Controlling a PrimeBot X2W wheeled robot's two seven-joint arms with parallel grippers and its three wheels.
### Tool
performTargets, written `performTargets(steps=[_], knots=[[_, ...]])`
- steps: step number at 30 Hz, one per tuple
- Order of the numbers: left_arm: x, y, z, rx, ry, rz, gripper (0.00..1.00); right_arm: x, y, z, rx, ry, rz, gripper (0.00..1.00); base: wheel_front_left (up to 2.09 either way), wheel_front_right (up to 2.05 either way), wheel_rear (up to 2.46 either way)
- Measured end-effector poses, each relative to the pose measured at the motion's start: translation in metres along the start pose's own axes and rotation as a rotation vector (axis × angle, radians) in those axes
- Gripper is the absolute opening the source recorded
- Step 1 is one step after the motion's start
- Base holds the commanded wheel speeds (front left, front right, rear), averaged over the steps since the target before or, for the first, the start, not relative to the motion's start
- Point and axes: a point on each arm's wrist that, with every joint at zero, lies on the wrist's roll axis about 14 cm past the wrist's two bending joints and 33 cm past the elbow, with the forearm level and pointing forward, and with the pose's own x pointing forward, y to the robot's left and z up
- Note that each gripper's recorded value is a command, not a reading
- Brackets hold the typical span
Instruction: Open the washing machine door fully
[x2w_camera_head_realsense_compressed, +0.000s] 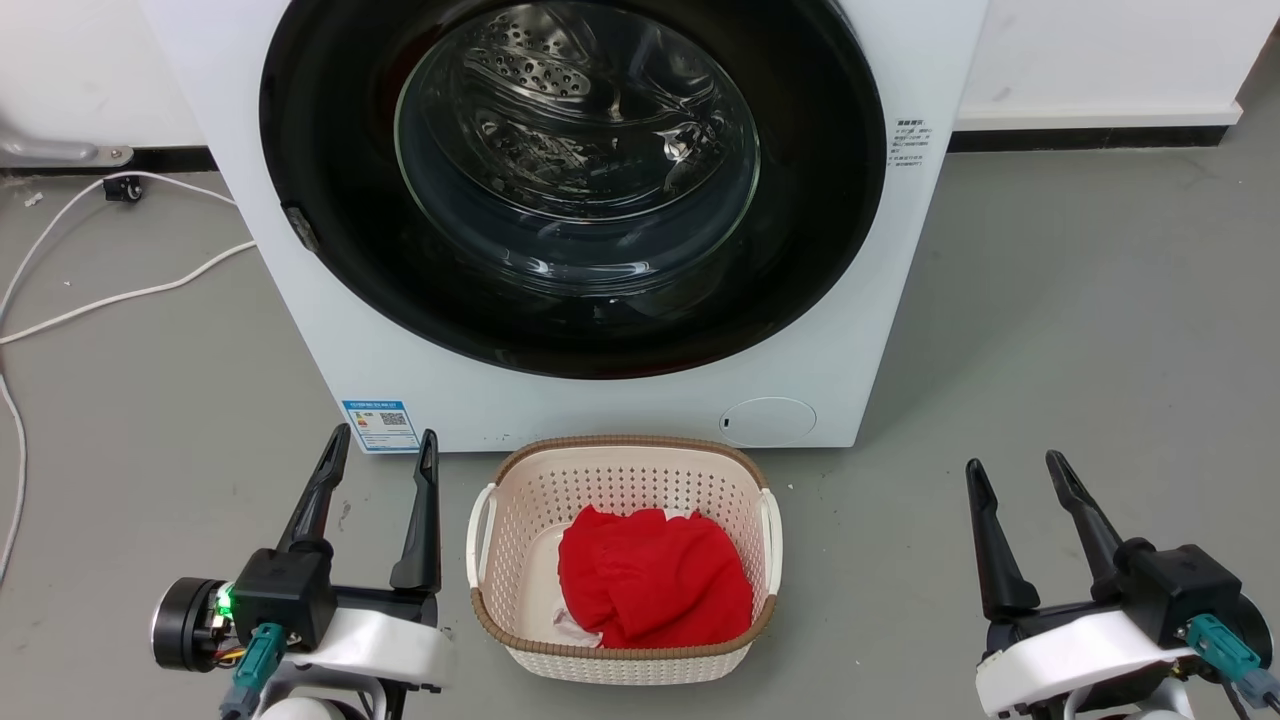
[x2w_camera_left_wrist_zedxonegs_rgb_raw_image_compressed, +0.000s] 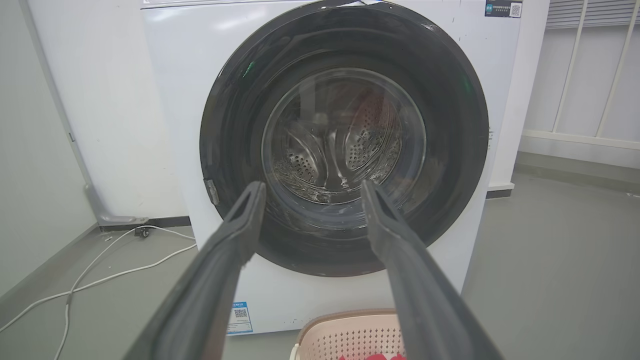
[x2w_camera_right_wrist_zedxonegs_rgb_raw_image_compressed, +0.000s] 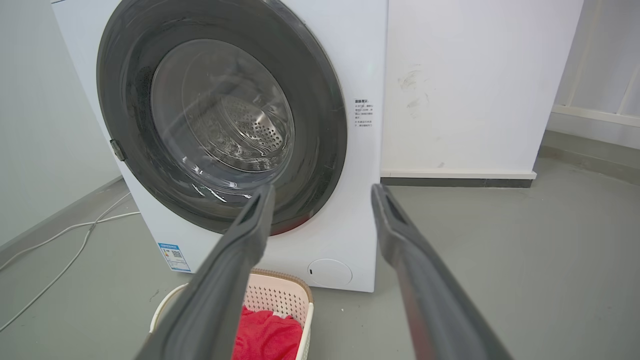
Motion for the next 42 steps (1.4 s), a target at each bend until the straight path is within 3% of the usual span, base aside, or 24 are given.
performTargets(steps=[24, 25, 26, 27, 31, 36, 38, 39, 42], knots=[[-0.001, 0.001, -0.007, -0.016, 0.018, 0.008, 1.00, -0.004, -0.004, -0.006, 0.031, 0.005, -0.019, 1.00, 0.00, 0.00, 0.00], [-0.001, 0.001, -0.007, -0.017, 0.017, 0.009, 1.00, -0.004, -0.005, -0.006, 0.039, 0.005, -0.021, 0.67, 0.00, 0.00, 0.00], [-0.002, 0.001, -0.007, -0.017, 0.017, 0.009, 1.00, -0.004, -0.005, -0.006, 0.040, 0.005, -0.021, 0.14, 0.00, 0.00, 0.00], [-0.002, 0.001, -0.007, -0.017, 0.017, 0.009, 1.00, -0.004, -0.005, -0.006, 0.042, 0.005, -0.021, 0.00, 0.00, 0.00, 0.00], [-0.002, 0.001, -0.007, -0.017, 0.018, 0.011, 1.00, -0.004, -0.005, -0.004, 0.103, -0.011, -0.030, 0.00, 0.00, 0.00, 0.00], [-0.002, 0.001, -0.009, -0.016, 0.022, 0.013, 1.00, -0.003, -0.013, -0.005, 0.436, -0.050, -0.096, 0.00, 0.00, 0.00, 0.00], [-0.002, 0.001, -0.009, -0.014, 0.023, 0.012, 1.00, -0.003, -0.014, -0.006, 0.484, -0.058, -0.109, 0.00, 0.00, 0.00, 0.00], [-0.002, 0.001, -0.009, -0.014, 0.024, 0.013, 1.00, 0.000, -0.018, -0.004, 0.608, -0.082, -0.134, 0.00, 0.00, 0.00, 0.00], [-0.001, 0.002, -0.011, -0.013, 0.027, 0.015, 1.00, 0.008, -0.025, 0.000, 0.820, -0.126, -0.172, 0.00, 0.00, 0.00, 0.00]])
